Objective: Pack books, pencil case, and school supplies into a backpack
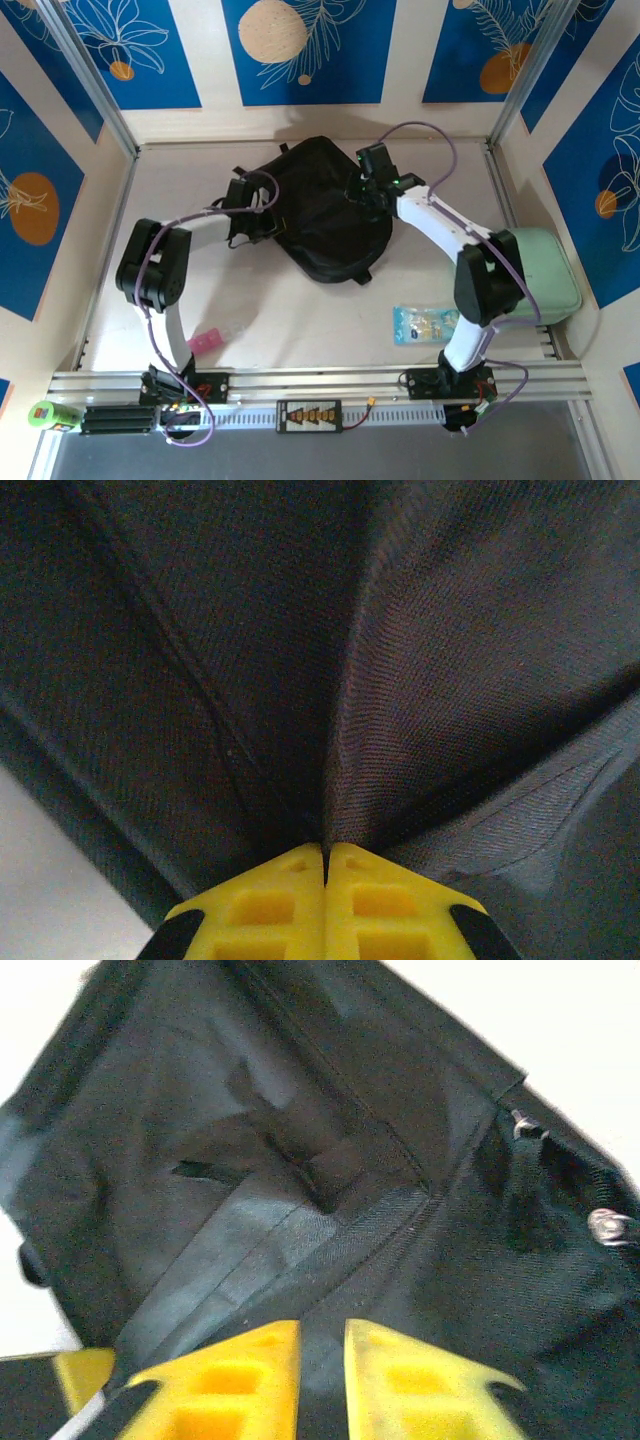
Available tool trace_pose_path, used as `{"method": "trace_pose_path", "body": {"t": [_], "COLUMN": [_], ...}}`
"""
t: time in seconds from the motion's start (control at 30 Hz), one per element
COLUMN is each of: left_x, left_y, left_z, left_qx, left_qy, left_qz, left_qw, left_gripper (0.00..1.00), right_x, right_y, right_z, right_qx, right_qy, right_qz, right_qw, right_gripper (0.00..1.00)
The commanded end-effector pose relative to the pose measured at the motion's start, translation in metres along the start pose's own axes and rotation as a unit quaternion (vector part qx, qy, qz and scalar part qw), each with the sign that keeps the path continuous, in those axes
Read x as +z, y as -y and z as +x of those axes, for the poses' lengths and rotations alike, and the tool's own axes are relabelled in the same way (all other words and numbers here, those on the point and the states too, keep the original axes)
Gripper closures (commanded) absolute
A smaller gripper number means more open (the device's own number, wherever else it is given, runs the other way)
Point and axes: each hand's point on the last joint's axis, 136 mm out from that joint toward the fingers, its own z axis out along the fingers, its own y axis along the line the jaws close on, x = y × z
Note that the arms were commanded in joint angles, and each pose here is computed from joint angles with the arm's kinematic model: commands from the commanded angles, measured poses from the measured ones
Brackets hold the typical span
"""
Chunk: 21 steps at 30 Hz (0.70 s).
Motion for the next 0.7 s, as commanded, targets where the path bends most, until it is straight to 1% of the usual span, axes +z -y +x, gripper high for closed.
{"method": "trace_pose_path", "body": {"t": [0.0,0.03,0.07,0.1,0.2,0.23,0.33,0.37,0.4,0.43,0.5,0.57,0.67], "left_x": [-0.025,-0.036,-0.051,-0.064,-0.113,-0.127,-0.172,-0.187,-0.200,-0.214,-0.234,-0.249,-0.263], "left_y": [-0.002,0.003,0.008,0.011,0.008,0.005,-0.024,-0.038,-0.052,-0.065,-0.094,-0.117,-0.151], "left_z": [-0.017,-0.023,-0.027,-0.031,-0.041,-0.044,-0.049,-0.051,-0.051,-0.052,-0.047,-0.042,-0.030], "left_qx": [0.055,0.061,0.071,0.077,0.090,0.090,0.082,0.079,0.071,0.065,0.049,0.031,-0.003], "left_qy": [0.020,0.032,0.045,0.059,0.107,0.123,0.182,0.207,0.228,0.253,0.288,0.320,0.348], "left_qz": [-0.054,-0.059,-0.063,-0.070,-0.103,-0.113,-0.170,-0.199,-0.225,-0.249,-0.291,-0.319,-0.359], "left_qw": [0.997,0.996,0.994,0.993,0.985,0.982,0.965,0.955,0.944,0.933,0.911,0.891,0.866], "left_gripper": [0.91,0.87,0.80,0.73,0.45,0.38,0.18,0.10,0.04,0.00,0.00,0.00,0.00], "right_x": [-0.035,-0.046,-0.057,-0.066,-0.096,-0.105,-0.124,-0.128,-0.131,-0.133,-0.136,-0.136,-0.132], "right_y": [0.006,0.011,0.018,0.025,0.053,0.062,0.093,0.107,0.118,0.132,0.158,0.184,0.207], "right_z": [-0.011,-0.016,-0.019,-0.023,-0.030,-0.032,-0.029,-0.025,-0.022,-0.017,-0.006,0.006,0.019], "right_qx": [-0.007,-0.011,-0.012,-0.010,-0.002,-0.006,-0.023,-0.021,-0.018,-0.012,0.009,0.032,0.045], "right_qy": [0.033,0.049,0.063,0.075,0.118,0.135,0.184,0.194,0.200,0.204,0.204,0.206,0.211], "right_qz": [-0.004,0.005,0.014,0.021,0.043,0.053,0.097,0.117,0.132,0.148,0.182,0.214,0.225], "right_qw": [0.999,0.999,0.998,0.997,0.992,0.989,0.978,0.974,0.971,0.968,0.962,0.954,0.950], "right_gripper": [0.64,0.58,0.51,0.45,0.27,0.22,0.04,0.01,0.01,0.01,0.01,0.01,0.01]}}
